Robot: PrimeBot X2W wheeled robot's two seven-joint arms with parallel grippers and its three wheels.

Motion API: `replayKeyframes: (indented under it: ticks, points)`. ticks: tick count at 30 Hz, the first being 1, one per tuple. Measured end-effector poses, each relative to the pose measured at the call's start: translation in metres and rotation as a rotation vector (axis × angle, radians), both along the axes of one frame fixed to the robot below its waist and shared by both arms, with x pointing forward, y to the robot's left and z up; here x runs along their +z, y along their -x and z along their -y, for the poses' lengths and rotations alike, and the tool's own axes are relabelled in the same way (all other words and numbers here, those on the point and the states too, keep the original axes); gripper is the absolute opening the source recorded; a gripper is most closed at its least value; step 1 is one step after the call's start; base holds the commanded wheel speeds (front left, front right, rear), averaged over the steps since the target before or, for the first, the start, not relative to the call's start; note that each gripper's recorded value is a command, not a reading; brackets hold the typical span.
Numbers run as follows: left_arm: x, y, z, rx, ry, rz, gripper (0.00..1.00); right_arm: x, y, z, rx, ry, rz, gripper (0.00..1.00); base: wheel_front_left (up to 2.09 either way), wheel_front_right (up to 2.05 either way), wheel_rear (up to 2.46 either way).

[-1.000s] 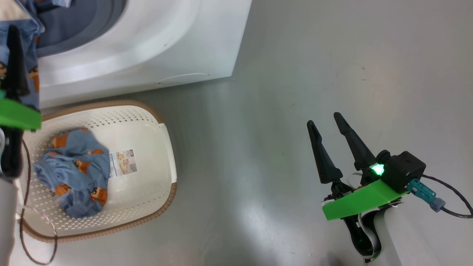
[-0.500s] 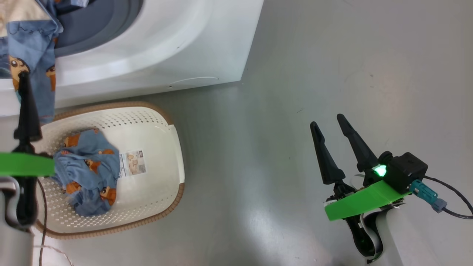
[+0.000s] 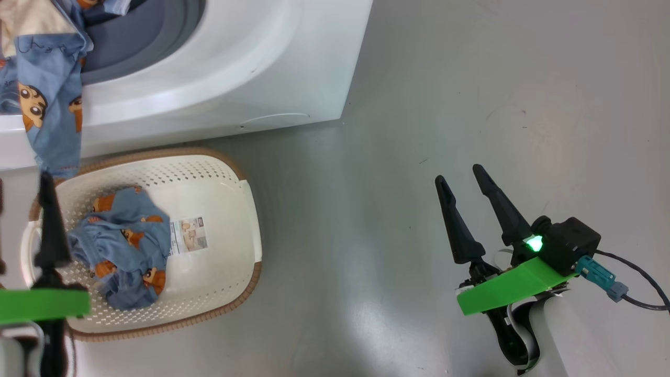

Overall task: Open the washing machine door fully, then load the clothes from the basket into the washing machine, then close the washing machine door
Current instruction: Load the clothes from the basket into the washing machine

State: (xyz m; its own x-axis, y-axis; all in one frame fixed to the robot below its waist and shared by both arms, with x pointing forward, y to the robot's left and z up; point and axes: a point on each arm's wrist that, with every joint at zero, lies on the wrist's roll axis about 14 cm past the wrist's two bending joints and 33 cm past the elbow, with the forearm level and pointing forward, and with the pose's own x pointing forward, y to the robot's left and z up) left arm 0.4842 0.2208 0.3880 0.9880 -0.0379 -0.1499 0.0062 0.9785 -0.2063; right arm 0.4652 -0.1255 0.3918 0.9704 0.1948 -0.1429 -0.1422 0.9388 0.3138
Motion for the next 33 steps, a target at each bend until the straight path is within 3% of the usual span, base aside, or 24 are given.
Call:
replayKeyframes:
  ticks: [15,33]
  points:
    - [-0.032,0.055,-0.001,0.047,0.018,-0.139,1.00,-0.001,0.000,-0.003,0.009,0.001,-0.003,1.00,0.00,0.00,0.00]
    - [-0.049,0.069,-0.003,0.051,0.011,-0.203,1.00,-0.002,0.002,0.001,0.000,0.010,-0.008,1.00,0.00,0.00,0.00]
